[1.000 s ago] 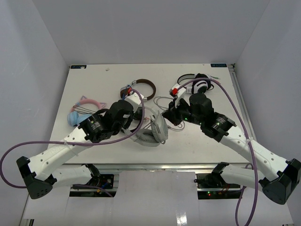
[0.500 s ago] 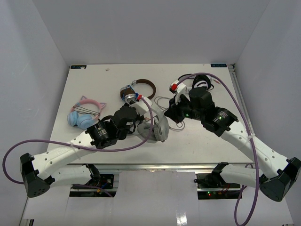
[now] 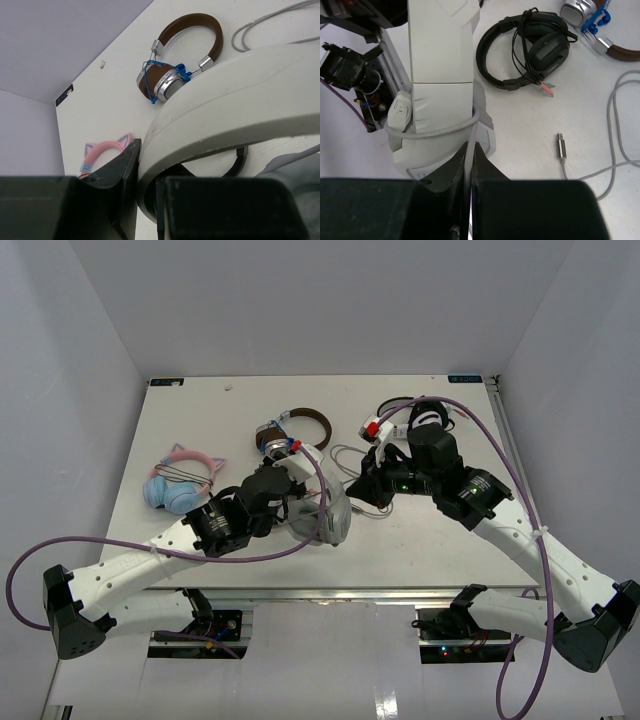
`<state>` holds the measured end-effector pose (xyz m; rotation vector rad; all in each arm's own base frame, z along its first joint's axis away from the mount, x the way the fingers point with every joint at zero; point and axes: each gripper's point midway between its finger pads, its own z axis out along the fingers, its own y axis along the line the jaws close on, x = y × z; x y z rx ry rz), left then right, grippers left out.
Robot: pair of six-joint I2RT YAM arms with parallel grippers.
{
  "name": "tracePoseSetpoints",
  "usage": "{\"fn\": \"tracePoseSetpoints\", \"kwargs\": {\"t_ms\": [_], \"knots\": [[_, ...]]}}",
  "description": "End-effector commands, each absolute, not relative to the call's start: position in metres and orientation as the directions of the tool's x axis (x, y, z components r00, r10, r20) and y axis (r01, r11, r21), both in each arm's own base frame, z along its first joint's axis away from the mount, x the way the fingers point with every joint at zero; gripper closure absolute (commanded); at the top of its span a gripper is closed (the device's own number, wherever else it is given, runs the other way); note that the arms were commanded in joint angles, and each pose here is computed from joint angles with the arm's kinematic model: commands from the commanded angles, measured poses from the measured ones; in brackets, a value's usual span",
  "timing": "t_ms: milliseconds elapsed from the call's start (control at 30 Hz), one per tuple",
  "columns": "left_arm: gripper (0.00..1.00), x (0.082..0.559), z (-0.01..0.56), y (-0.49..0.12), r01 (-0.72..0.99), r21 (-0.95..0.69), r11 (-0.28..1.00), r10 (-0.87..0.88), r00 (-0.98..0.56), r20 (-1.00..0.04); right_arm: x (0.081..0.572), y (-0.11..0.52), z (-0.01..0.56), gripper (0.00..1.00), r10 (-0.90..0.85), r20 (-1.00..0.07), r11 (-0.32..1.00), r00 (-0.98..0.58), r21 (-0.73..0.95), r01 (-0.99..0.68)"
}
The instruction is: Wrap the headphones
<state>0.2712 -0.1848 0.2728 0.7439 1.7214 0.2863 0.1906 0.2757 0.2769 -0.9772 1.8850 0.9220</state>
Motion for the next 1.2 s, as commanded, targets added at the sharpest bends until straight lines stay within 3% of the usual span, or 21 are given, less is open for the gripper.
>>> {"fn": "tracePoseSetpoints", "kwargs": {"t_ms": [0, 567, 767, 967, 1167], "knots": [[1.0, 0.273, 0.267, -0.16, 0.244, 0.615, 0.75, 0.658, -0.175, -0.733, 0.159, 0.291, 0.342, 0.92, -0.14, -0.961, 0.214, -0.241, 0.208, -0.954], [1.0, 0.266, 0.282, -0.16, 0.253, 0.533, 0.808, 0.579, -0.168, -0.798, 0.136, 0.293, 0.345, 0.9, -0.141, -0.963, 0.081, -0.229, 0.219, -0.972], [1.0, 0.264, 0.288, -0.162, 0.248, 0.473, 0.845, 0.523, -0.199, -0.829, 0.122, 0.3, 0.351, 0.89, -0.103, -0.964, -0.027, -0.246, 0.25, -0.968], [1.0, 0.264, 0.285, -0.174, 0.233, 0.345, 0.909, 0.402, -0.276, -0.873, 0.117, 0.308, 0.337, 0.87, -0.066, -0.955, -0.095, -0.29, 0.295, -0.951], [1.0, 0.262, 0.27, -0.192, 0.228, 0.268, 0.936, 0.343, -0.418, -0.841, 0.111, 0.315, 0.34, 0.84, 0.0, -0.953, -0.144, -0.304, 0.301, -0.943]]}}
